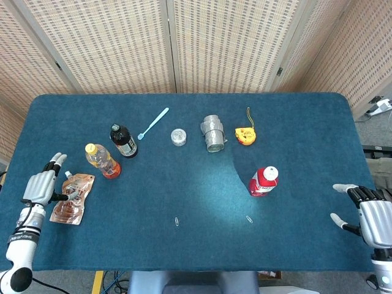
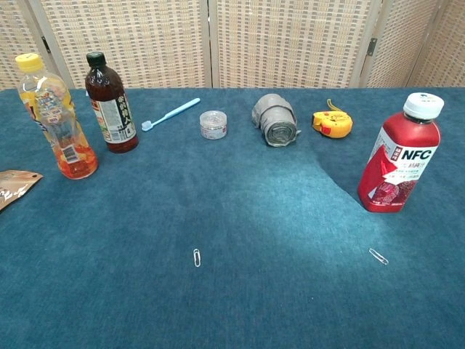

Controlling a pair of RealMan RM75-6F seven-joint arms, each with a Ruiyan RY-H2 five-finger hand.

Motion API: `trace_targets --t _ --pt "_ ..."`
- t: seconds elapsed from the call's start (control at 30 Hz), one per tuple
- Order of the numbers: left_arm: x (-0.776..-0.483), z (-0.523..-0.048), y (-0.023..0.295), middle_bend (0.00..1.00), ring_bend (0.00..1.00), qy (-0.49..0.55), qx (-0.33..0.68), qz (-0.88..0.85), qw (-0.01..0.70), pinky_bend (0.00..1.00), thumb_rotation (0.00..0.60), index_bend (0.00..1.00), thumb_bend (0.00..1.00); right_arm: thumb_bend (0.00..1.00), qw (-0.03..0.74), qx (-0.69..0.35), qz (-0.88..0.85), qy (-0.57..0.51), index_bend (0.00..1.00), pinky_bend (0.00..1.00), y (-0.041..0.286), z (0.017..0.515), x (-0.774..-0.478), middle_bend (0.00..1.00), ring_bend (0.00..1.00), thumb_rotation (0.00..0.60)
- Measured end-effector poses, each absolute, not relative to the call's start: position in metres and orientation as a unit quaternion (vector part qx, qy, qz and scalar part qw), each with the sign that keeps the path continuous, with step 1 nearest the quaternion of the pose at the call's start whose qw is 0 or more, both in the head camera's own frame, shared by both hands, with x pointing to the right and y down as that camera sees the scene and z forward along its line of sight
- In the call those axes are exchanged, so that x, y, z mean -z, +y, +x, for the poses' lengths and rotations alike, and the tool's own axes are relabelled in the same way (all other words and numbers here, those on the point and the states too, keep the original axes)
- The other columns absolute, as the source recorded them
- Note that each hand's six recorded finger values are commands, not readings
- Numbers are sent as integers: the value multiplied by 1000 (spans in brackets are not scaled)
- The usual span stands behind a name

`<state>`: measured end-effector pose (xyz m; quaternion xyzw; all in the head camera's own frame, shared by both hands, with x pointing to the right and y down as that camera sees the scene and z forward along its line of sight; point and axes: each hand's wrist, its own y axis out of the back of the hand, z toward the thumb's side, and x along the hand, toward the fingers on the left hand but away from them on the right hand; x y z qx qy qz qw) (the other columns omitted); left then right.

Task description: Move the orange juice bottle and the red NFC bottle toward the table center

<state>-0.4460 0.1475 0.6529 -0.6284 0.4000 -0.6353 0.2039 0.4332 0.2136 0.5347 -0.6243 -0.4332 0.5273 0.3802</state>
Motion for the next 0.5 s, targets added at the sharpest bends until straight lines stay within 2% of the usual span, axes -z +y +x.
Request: trace_targets --t 0.5 --pt "-686 -422 112 0 59 412 619 -641 190 316 600 0 78 126 381 -526 -621 -438 355 425 213 435 -532 390 341 600"
